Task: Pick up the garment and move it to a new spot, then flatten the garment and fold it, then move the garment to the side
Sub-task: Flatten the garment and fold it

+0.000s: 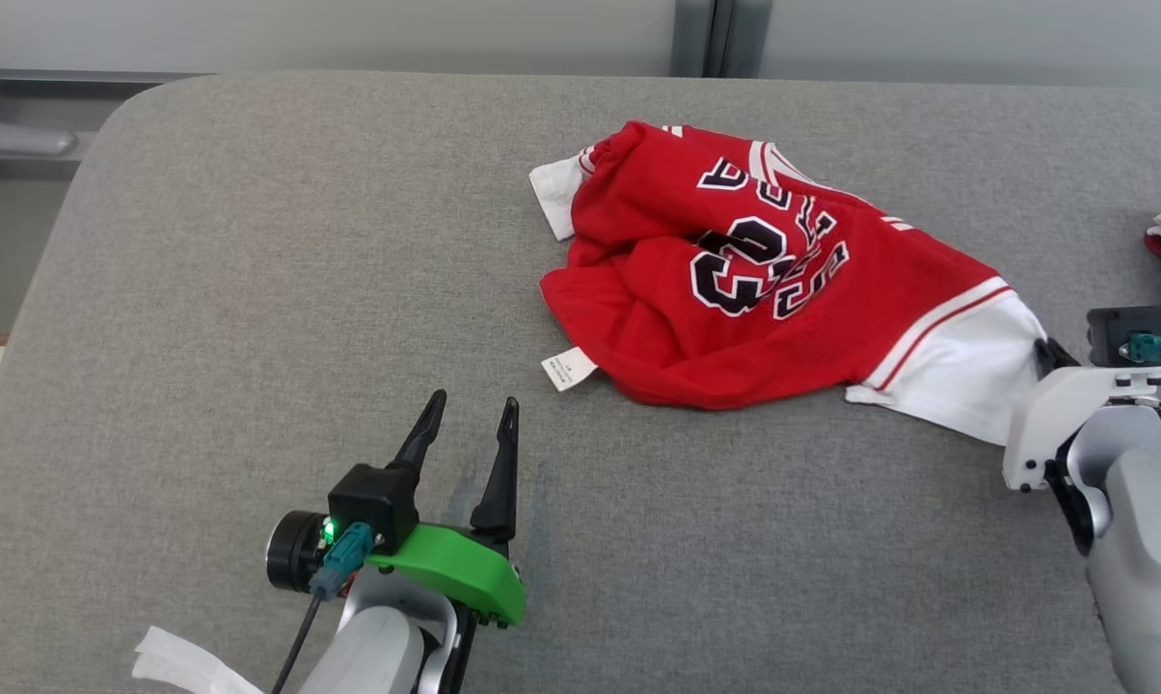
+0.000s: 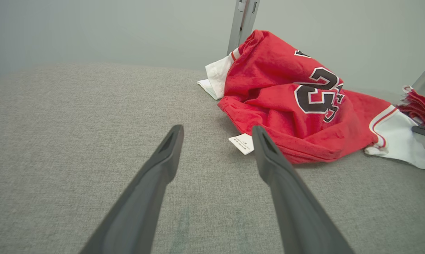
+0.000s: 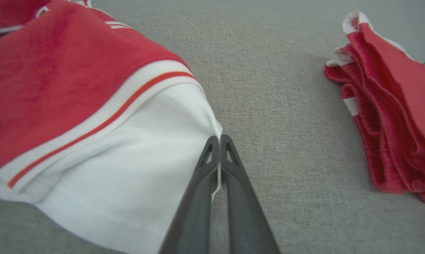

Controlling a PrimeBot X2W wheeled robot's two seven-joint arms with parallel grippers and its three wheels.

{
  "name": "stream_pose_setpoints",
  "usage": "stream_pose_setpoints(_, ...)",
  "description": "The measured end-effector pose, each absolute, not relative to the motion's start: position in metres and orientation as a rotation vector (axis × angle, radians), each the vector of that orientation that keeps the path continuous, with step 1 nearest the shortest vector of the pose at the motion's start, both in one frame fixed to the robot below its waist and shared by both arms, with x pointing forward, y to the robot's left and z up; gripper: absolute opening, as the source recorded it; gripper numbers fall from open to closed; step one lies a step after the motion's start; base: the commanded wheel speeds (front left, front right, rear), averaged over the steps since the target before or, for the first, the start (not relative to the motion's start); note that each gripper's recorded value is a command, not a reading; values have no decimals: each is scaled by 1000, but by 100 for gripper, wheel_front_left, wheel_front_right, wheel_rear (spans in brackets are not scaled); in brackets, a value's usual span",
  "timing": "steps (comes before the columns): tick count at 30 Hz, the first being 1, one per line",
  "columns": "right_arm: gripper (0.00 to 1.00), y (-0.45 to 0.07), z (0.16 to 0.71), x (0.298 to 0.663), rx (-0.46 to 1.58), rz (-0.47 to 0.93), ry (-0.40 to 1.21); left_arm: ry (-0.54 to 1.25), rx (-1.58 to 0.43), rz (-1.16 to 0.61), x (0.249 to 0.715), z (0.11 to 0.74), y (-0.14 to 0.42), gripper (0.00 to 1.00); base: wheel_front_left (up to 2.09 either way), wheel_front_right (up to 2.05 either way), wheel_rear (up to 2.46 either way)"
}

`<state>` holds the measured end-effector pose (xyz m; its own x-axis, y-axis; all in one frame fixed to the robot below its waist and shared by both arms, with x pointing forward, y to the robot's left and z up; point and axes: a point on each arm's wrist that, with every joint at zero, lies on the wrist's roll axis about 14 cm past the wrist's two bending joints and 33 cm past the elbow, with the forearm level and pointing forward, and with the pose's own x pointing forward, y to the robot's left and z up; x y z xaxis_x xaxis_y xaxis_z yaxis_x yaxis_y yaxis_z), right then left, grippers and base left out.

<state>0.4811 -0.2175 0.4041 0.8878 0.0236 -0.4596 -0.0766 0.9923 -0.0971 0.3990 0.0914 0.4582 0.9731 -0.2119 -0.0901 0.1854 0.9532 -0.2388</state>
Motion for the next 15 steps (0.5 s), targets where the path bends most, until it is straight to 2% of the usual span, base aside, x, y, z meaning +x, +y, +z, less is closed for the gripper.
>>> stream_pose_setpoints(3,0,-234,405,477,-142,31,476,120,-226,-211,400,456,90,100,0,0,0)
stream_pose_setpoints(5,48,-238,408,475,-143,22,467,124,-223,-220,401,454,88,100,0,0,0)
stream_pose_setpoints(6,100,-239,410,475,-146,21,458,127,-221,-222,401,454,87,100,0,0,0)
stream_pose_setpoints(15,100,-236,453,471,-160,-6,263,99,-220,-246,400,464,80,100,0,0,0)
